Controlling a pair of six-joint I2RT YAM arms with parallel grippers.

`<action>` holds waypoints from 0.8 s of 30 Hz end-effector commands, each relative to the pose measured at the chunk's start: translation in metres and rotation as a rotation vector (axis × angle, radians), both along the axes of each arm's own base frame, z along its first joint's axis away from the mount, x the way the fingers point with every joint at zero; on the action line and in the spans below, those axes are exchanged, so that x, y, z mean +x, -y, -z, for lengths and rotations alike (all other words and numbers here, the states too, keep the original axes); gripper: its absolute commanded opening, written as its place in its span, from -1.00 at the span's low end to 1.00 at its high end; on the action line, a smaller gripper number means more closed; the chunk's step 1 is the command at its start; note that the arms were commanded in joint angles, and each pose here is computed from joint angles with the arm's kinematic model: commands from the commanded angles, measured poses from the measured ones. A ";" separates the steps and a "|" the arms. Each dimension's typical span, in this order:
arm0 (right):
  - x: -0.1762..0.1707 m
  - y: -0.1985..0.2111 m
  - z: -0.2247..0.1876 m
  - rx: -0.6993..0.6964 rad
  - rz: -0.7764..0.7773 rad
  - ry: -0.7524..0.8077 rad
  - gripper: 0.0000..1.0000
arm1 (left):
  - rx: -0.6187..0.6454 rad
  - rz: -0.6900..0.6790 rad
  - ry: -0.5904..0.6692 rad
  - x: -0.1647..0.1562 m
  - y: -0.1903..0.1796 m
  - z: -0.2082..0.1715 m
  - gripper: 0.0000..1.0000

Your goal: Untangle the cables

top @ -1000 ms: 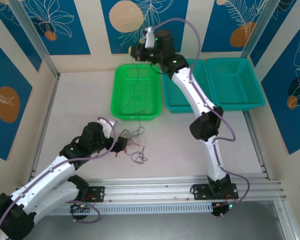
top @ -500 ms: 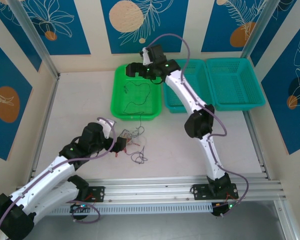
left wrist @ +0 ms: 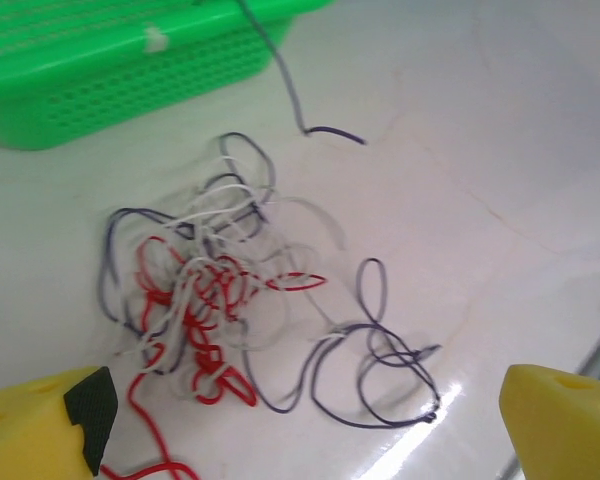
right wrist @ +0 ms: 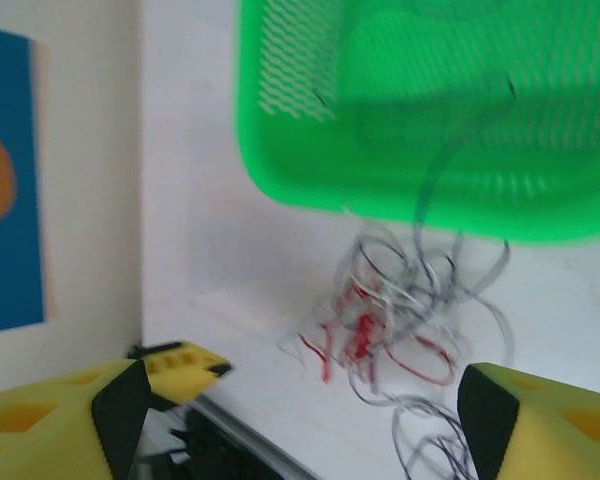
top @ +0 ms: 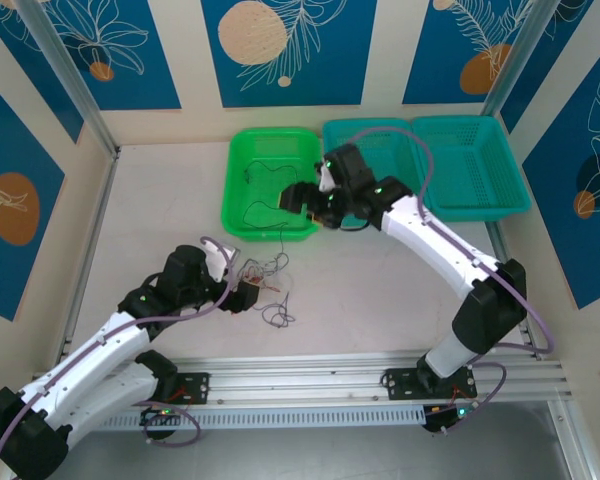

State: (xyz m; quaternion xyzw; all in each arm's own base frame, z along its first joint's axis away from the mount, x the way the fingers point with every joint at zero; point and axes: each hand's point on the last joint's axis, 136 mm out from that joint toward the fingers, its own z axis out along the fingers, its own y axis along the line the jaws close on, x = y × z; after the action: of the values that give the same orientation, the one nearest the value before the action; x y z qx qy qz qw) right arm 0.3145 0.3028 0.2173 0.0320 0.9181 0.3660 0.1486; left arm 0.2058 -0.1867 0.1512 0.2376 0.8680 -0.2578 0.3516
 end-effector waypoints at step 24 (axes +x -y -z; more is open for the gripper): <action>0.007 -0.041 0.009 0.162 0.041 0.045 -1.00 | -0.041 0.109 0.006 -0.015 0.011 -0.023 1.00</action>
State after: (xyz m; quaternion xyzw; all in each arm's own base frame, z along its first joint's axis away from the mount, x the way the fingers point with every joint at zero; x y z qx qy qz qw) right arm 0.3111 0.3535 0.1506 0.0698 0.8956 0.4267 0.1047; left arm 0.1905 -0.1986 0.1654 0.2775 0.8517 -0.2948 0.3326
